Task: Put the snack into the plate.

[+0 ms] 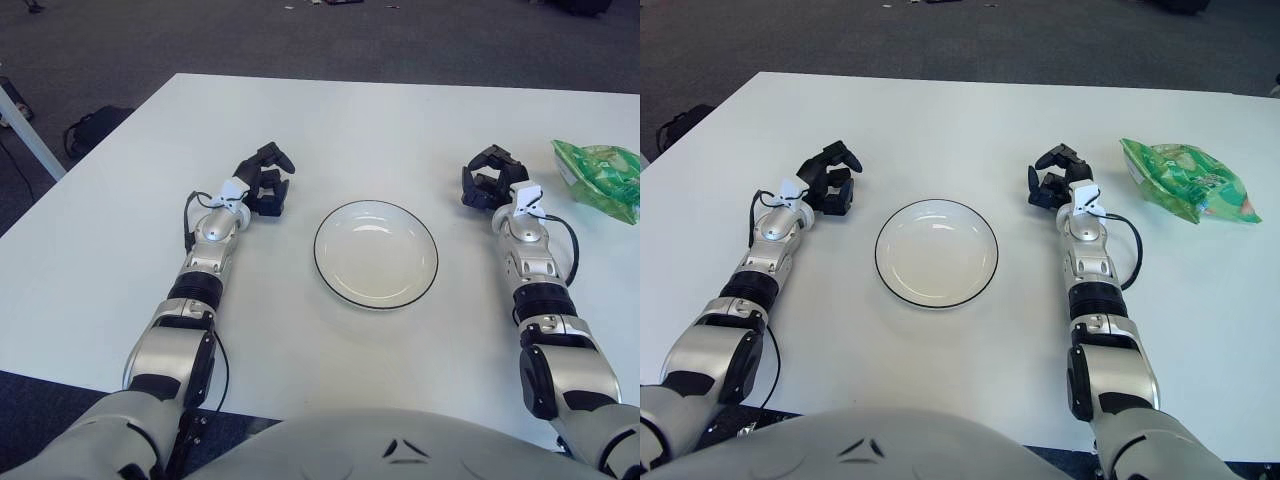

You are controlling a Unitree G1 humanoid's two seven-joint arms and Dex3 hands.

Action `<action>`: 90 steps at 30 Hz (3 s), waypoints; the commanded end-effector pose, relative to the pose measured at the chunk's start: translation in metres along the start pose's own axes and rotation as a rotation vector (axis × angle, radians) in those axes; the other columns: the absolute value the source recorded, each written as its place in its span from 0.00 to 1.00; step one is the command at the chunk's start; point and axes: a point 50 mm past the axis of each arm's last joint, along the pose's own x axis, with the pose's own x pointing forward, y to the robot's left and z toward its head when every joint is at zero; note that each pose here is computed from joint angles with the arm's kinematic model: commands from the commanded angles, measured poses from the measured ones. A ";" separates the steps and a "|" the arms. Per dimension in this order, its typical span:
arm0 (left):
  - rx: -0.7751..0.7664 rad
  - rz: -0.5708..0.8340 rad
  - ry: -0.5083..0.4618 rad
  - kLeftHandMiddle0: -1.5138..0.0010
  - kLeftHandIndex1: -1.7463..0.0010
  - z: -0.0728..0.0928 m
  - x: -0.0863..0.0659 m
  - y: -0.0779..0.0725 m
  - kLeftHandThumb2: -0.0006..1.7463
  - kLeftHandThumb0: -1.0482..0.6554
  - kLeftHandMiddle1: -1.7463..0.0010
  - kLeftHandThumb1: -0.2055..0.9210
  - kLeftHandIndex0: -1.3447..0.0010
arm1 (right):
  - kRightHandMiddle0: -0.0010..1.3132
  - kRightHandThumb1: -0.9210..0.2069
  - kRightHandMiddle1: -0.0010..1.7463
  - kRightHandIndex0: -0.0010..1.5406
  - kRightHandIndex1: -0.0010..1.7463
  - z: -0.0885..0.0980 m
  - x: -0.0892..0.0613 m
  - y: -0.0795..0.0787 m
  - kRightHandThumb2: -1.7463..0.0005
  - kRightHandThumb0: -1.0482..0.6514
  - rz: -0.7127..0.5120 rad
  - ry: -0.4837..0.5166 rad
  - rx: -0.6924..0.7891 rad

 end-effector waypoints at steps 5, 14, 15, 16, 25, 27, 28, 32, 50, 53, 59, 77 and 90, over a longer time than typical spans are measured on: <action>-0.025 -0.033 0.176 0.35 0.00 -0.040 -0.029 -0.017 0.69 0.35 0.00 0.55 0.60 | 0.42 0.47 1.00 0.70 1.00 -0.036 -0.022 0.002 0.30 0.35 -0.083 0.038 -0.225; -0.006 -0.020 0.170 0.33 0.00 -0.040 -0.029 -0.015 0.69 0.35 0.00 0.55 0.60 | 0.40 0.44 1.00 0.66 1.00 -0.032 -0.025 0.004 0.33 0.36 -0.121 -0.082 -0.372; -0.003 -0.022 0.171 0.33 0.00 -0.040 -0.029 -0.015 0.69 0.35 0.00 0.55 0.60 | 0.39 0.43 1.00 0.65 1.00 -0.031 -0.026 0.004 0.33 0.36 -0.126 -0.102 -0.385; -0.002 -0.024 0.171 0.33 0.00 -0.040 -0.029 -0.016 0.69 0.35 0.00 0.55 0.60 | 0.39 0.43 1.00 0.64 1.00 -0.030 -0.027 0.005 0.34 0.36 -0.130 -0.123 -0.396; 0.000 -0.034 0.174 0.33 0.00 -0.041 -0.029 -0.016 0.69 0.35 0.00 0.54 0.60 | 0.37 0.39 1.00 0.56 1.00 -0.019 -0.030 0.003 0.37 0.36 -0.142 -0.215 -0.410; 0.002 -0.036 0.177 0.33 0.00 -0.041 -0.029 -0.016 0.69 0.35 0.00 0.54 0.60 | 0.36 0.38 1.00 0.54 1.00 -0.015 -0.032 0.002 0.38 0.37 -0.141 -0.236 -0.407; 0.001 -0.037 0.180 0.33 0.00 -0.041 -0.029 -0.016 0.69 0.35 0.00 0.54 0.60 | 0.35 0.36 1.00 0.52 1.00 -0.012 -0.032 0.000 0.39 0.37 -0.141 -0.254 -0.402; -0.004 -0.036 0.187 0.33 0.00 -0.042 -0.029 -0.016 0.69 0.35 0.00 0.54 0.60 | 0.30 0.49 1.00 0.47 0.95 -0.002 -0.035 -0.005 0.29 0.55 -0.146 -0.319 -0.391; 0.009 -0.035 0.193 0.33 0.00 -0.042 -0.027 -0.018 0.69 0.35 0.00 0.54 0.60 | 0.25 0.28 1.00 0.32 0.85 0.052 -0.052 -0.059 0.49 0.50 -0.255 -0.580 -0.676; 0.012 -0.034 0.190 0.33 0.00 -0.042 -0.027 -0.018 0.69 0.35 0.00 0.54 0.60 | 0.20 0.13 1.00 0.25 0.86 0.061 -0.058 -0.068 0.60 0.43 -0.266 -0.612 -0.768; 0.019 -0.032 0.183 0.31 0.00 -0.042 -0.027 -0.018 0.69 0.35 0.00 0.54 0.59 | 0.05 0.01 0.91 0.17 0.81 0.069 -0.059 -0.081 0.62 0.20 -0.302 -0.636 -0.948; 0.051 -0.044 0.169 0.28 0.00 -0.042 -0.028 -0.017 0.71 0.35 0.00 0.52 0.58 | 0.06 0.00 0.85 0.13 0.70 0.092 -0.059 -0.116 0.60 0.08 -0.488 -0.662 -1.179; 0.062 -0.047 0.160 0.29 0.00 -0.042 -0.029 -0.015 0.71 0.35 0.00 0.52 0.58 | 0.06 0.00 0.82 0.11 0.62 0.106 -0.063 -0.142 0.55 0.06 -0.510 -0.564 -1.297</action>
